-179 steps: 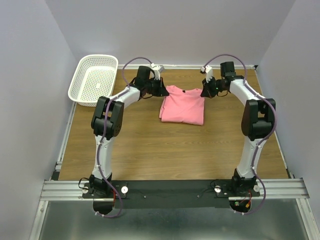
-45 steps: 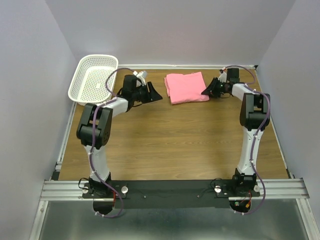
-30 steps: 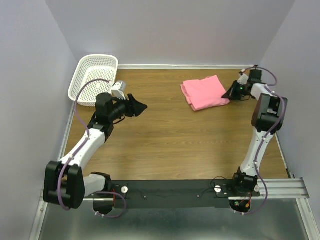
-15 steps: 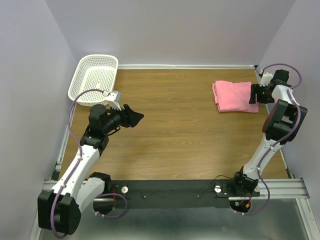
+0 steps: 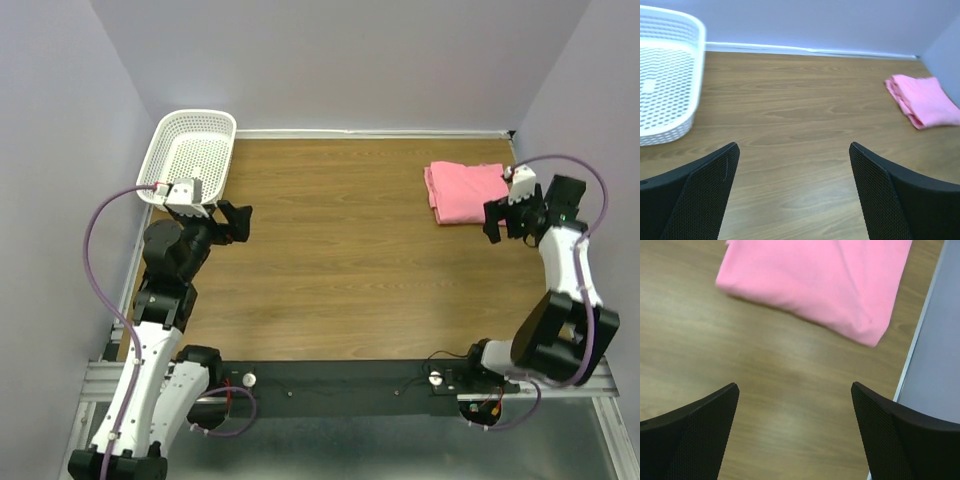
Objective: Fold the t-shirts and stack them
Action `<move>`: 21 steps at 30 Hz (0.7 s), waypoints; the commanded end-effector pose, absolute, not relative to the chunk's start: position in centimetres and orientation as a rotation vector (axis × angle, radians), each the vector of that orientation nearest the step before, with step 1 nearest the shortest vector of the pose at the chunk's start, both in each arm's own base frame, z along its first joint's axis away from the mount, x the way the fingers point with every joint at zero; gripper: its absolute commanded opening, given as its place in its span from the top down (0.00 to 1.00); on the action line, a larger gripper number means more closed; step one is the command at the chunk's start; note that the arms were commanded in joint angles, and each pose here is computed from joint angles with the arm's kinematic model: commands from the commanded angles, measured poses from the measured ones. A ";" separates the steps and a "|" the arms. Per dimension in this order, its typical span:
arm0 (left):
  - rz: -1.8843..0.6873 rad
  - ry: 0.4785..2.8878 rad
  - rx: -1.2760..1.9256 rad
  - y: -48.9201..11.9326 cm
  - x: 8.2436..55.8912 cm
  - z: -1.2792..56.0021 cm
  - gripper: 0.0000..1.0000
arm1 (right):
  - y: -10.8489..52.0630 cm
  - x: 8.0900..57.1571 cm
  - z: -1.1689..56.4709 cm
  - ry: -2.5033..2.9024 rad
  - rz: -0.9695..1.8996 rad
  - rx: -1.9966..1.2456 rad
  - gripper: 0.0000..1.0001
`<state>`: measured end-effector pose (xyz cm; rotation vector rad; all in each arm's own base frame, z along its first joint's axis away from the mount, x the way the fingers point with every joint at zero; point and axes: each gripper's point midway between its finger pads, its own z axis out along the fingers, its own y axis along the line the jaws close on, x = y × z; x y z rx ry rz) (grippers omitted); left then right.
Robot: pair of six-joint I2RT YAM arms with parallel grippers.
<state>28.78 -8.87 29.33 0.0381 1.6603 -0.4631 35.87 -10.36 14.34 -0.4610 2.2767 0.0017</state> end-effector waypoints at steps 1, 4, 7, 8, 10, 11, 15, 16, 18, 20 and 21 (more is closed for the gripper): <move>-0.317 1.670 -0.109 -4.5 29.1 28.4 0.02 | -10.1 33.6 17.2 2.071 -0.155 -0.314 0.00; -0.308 1.730 -0.124 -2.7 30.4 26.6 0.02 | -13.0 31.7 22.2 1.875 -0.340 0.026 0.00; -0.269 1.735 -0.121 -1.8 31.1 26.8 0.02 | -12.6 29.8 25.3 1.740 -0.273 0.281 0.00; -0.245 1.736 -0.126 -1.5 31.2 26.8 0.02 | -12.7 29.2 25.3 1.733 -0.269 0.335 0.00; -0.211 1.730 -0.136 -0.9 31.1 27.0 0.02 | -12.2 28.6 25.7 1.701 -0.220 0.413 0.00; -0.210 1.706 -0.124 -1.0 30.9 27.5 0.02 | -12.3 28.2 25.5 1.703 -0.211 0.460 0.00; -0.228 1.689 -0.104 -1.4 30.3 27.5 0.02 | -13.2 27.5 25.6 1.693 -0.261 0.525 0.00; -0.229 1.685 -0.105 -1.4 30.2 27.6 0.02 | -13.5 27.4 25.6 1.692 -0.275 0.532 0.00; -0.231 1.683 -0.102 -1.5 30.1 27.6 0.02 | -14.4 27.2 25.4 1.693 -0.323 0.574 0.00; -0.240 1.682 -0.099 -1.6 30.1 27.6 0.02 | -14.9 27.5 24.8 1.717 -0.342 0.586 0.00; -0.239 1.687 -0.101 -1.6 30.2 27.4 0.02 | -15.0 27.7 24.4 1.729 -0.338 0.591 0.00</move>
